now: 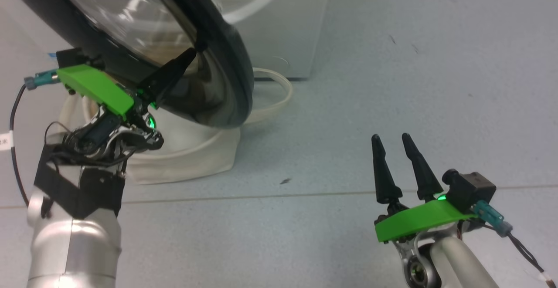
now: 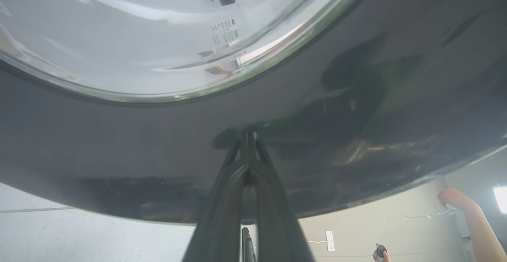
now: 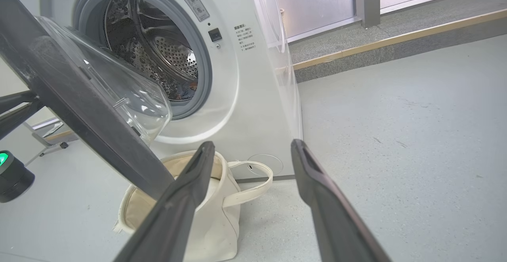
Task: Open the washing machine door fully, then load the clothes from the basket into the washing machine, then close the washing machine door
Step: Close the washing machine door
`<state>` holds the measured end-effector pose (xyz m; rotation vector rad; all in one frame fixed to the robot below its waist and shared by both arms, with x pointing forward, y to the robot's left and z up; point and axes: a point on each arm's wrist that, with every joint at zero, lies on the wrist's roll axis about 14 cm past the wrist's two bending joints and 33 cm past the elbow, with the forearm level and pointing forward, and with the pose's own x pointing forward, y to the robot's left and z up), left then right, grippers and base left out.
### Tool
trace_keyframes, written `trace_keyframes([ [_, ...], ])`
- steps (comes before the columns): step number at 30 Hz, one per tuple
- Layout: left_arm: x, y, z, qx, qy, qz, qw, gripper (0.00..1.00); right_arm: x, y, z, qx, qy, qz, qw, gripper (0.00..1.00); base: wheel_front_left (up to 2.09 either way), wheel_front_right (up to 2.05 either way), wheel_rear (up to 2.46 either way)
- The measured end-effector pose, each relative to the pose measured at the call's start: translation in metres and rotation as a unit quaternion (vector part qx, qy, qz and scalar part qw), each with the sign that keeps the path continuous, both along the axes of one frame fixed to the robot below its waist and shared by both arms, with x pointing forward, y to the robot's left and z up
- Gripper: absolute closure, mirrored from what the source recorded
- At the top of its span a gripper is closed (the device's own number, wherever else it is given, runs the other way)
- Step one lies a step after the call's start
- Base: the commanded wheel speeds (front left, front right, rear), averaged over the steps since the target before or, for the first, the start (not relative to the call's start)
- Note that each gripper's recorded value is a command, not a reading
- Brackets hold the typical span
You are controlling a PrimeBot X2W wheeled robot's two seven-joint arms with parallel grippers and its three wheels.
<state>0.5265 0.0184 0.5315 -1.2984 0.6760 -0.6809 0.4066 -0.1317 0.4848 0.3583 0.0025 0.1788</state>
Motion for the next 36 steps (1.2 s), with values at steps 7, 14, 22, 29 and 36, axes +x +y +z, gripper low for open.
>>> trace_keyframes([
  [7,0.010,-0.027,-0.016,-0.007,0.017,-0.024,1.000,1.00,0.004,-0.015,-0.007,-0.003,0.010,-0.020,1.000,0.00,0.00,0.00,0.00],
  [14,0.007,-0.016,-0.009,0.001,-0.002,-0.009,1.000,1.00,0.006,-0.007,-0.003,0.004,0.004,-0.010,1.000,0.00,0.00,0.00,0.00],
  [22,-0.035,0.043,-0.066,0.236,-0.060,0.057,0.968,1.00,0.011,0.021,0.011,0.012,-0.018,0.030,0.999,0.00,0.00,0.00,0.00],
  [29,-0.068,0.116,-0.081,0.354,-0.124,0.189,0.908,1.00,0.002,0.049,0.031,0.015,-0.045,0.070,0.996,0.00,0.00,0.00,0.00],
  [36,-0.103,0.165,-0.085,0.467,-0.206,0.263,0.819,1.00,-0.012,0.067,0.039,0.015,-0.055,0.096,0.994,0.00,0.00,0.00,0.00],
])
